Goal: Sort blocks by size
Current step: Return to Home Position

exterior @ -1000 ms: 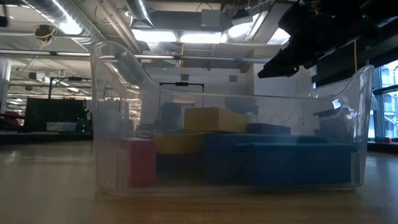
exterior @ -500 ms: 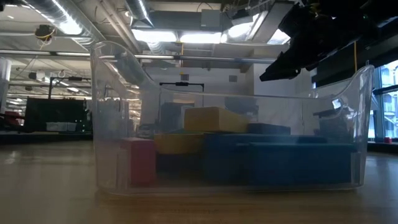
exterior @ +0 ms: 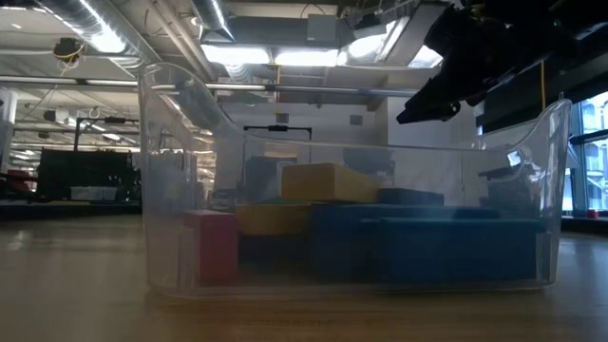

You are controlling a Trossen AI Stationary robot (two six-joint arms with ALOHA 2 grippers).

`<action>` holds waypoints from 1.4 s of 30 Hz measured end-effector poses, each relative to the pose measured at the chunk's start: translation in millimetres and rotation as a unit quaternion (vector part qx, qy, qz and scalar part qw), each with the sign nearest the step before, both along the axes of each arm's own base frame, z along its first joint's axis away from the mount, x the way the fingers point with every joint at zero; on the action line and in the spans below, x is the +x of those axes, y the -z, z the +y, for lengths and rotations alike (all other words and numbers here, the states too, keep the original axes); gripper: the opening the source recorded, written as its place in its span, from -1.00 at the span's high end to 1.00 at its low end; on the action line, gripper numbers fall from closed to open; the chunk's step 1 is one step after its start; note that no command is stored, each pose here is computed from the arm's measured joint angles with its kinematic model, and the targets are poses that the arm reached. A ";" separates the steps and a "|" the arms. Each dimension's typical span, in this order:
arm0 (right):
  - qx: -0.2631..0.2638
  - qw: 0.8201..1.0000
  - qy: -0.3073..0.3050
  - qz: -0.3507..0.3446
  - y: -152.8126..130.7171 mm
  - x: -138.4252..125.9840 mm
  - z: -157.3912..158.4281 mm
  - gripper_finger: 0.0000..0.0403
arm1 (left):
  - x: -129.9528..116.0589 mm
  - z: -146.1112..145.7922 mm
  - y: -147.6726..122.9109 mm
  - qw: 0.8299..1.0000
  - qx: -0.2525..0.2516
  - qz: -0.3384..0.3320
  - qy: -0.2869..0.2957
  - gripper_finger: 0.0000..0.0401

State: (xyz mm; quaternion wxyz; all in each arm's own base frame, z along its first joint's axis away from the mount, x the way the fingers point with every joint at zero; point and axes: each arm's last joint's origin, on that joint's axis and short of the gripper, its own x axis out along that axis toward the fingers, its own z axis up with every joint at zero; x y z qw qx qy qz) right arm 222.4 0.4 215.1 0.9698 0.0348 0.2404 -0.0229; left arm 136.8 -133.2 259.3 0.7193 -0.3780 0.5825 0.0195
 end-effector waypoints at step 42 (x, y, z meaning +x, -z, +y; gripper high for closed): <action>0.045 0.987 0.024 -0.155 2.2 -85.5 -18.1 0.74 | 16.6 154.1 34.3 0.750 0.440 -0.494 -0.006 0.99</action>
